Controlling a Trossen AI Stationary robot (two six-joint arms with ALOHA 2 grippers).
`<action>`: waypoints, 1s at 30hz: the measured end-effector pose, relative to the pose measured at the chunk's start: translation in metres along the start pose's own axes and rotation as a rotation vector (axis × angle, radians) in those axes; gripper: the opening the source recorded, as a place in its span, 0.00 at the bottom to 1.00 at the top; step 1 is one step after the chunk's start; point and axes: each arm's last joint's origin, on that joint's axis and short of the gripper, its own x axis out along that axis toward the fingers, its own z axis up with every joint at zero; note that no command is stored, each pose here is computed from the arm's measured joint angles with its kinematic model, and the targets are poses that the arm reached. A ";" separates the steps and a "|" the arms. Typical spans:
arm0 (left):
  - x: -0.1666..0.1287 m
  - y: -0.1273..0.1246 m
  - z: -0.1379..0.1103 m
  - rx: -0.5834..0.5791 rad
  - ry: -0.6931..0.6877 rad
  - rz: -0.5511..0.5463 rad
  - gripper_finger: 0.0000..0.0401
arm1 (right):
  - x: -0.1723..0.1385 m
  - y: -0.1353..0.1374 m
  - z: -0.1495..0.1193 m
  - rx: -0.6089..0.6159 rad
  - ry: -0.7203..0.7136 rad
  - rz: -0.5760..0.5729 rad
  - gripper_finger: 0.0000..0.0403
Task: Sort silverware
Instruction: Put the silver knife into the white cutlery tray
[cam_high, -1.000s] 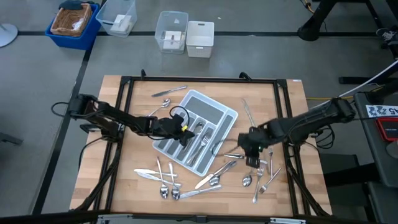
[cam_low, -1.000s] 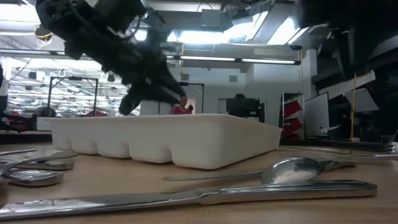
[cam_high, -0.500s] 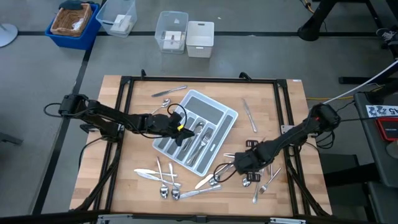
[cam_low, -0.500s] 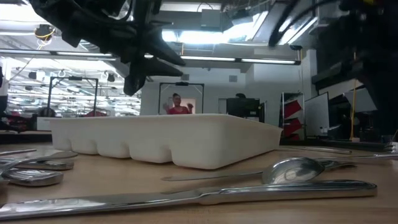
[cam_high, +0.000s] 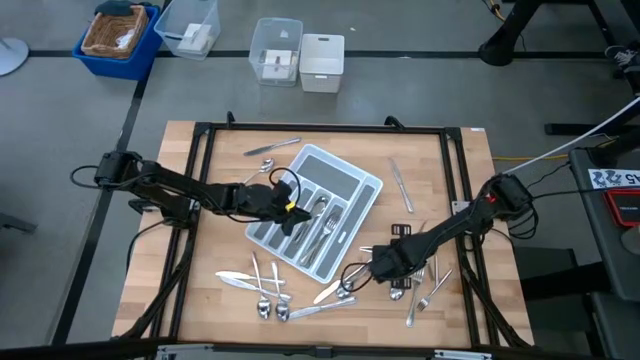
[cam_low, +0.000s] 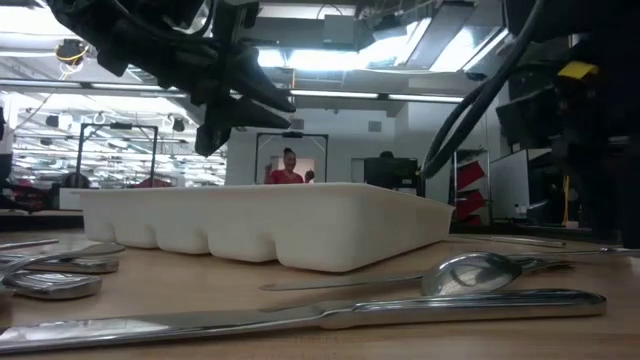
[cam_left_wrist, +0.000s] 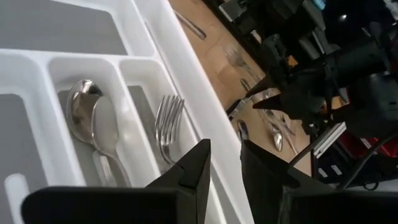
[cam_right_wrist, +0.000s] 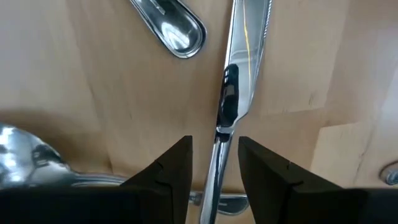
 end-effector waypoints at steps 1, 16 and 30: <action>0.000 0.001 -0.001 0.001 0.005 0.006 0.19 | 0.001 0.000 0.000 0.001 0.002 -0.001 0.33; 0.000 0.003 -0.003 0.031 0.035 0.031 0.19 | 0.032 -0.031 -0.003 0.091 0.083 0.086 0.32; 0.000 0.002 -0.003 0.041 0.046 0.000 0.19 | 0.033 -0.036 0.001 0.053 0.100 0.156 0.09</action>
